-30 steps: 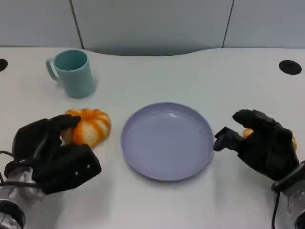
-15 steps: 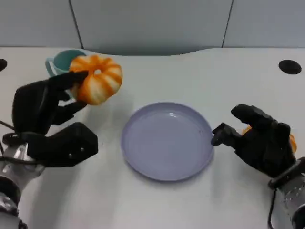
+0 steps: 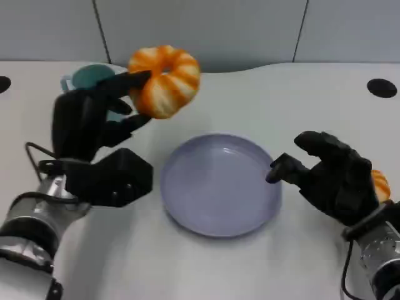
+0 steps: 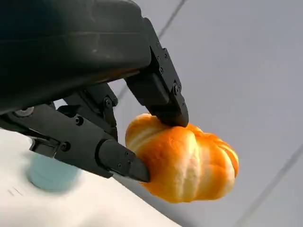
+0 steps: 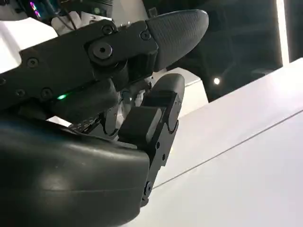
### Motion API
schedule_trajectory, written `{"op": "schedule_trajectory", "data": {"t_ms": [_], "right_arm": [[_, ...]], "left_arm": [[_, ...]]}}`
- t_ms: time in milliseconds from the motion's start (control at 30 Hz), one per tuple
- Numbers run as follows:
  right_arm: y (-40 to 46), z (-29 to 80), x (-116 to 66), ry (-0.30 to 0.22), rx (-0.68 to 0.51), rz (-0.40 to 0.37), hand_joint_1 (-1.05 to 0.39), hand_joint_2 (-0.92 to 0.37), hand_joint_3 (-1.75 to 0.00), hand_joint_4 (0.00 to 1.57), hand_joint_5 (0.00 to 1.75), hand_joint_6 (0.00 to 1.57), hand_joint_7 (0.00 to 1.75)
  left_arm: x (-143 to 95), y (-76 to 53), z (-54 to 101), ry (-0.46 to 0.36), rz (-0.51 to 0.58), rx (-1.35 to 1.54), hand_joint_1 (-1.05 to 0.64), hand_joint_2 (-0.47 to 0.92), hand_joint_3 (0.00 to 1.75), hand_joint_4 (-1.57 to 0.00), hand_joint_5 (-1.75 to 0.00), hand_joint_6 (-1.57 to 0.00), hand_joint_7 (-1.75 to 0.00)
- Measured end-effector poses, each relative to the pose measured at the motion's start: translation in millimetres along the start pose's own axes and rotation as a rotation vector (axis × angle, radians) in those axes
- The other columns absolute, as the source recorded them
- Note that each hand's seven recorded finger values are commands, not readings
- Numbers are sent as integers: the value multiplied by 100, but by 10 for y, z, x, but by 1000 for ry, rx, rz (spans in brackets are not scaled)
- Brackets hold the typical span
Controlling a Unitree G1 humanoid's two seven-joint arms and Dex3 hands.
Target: Grasp the bread from the table and place it into the plate.
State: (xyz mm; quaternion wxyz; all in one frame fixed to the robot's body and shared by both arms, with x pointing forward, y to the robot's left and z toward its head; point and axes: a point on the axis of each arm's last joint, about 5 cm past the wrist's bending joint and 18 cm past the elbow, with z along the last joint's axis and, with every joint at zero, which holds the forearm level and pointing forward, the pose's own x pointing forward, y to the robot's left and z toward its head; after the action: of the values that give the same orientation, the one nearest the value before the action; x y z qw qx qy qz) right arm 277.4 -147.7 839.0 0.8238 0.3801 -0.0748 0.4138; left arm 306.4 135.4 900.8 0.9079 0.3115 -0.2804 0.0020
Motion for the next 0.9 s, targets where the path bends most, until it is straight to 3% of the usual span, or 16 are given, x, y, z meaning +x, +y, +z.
{"op": "schedule_trajectory", "data": {"t_ms": [67, 200, 300, 367, 467, 567, 633, 800, 900], "right_arm": [[3, -18, 2, 3, 27, 2, -53, -92, -12, 74, 96, 101, 1], [14, -44, 15, -17, 41, 21, -52, -92, -11, 77, 89, 101, 1], [13, -49, 12, -20, 49, 28, -53, -92, -8, 80, 85, 102, 1], [12, -54, 12, -12, 67, 28, -50, -92, -8, 79, 83, 101, 1], [13, -59, 13, -7, 79, 31, -52, -92, -8, 82, 78, 102, 1], [12, -55, 14, -7, 75, 28, -52, -92, -8, 84, 77, 102, 0], [12, -50, 19, -6, 72, 28, -51, -92, -6, 78, 87, 101, 0], [12, -30, 36, -6, 64, 34, -51, -92, -6, 75, 91, 101, 0], [15, -31, 45, -6, 70, 35, -49, -90, -4, 77, 93, 101, 0]], "left_arm": [[-17, -73, 41, -9, -25, -31, -25, 85, 0, -102, -67, -117, 0], [-128, -235, 97, -14, -113, -80, -25, 84, 0, -106, -55, -118, 0], [-233, -314, 105, -6, -176, -101, -25, 83, 0, -107, -55, -119, -1], [-257, -327, 104, -7, -194, -104, -25, 84, 0, -100, -67, -117, 0], [-273, -330, 106, -17, -227, -115, -33, 85, 0, -75, -75, -93, 0], [-323, -320, 83, 4, -277, -146, -48, 90, 2, -50, -66, -56, 0], [-343, -293, 58, 31, -312, -176, -69, 92, 20, -28, -52, -32, 0], [-412, -200, -34, 64, -404, -173, -78, 92, 29, -20, -45, -23, 0], [-412, -173, -46, 75, -422, -203, -99, 92, 48, -4, -10, -9, -1]]}}
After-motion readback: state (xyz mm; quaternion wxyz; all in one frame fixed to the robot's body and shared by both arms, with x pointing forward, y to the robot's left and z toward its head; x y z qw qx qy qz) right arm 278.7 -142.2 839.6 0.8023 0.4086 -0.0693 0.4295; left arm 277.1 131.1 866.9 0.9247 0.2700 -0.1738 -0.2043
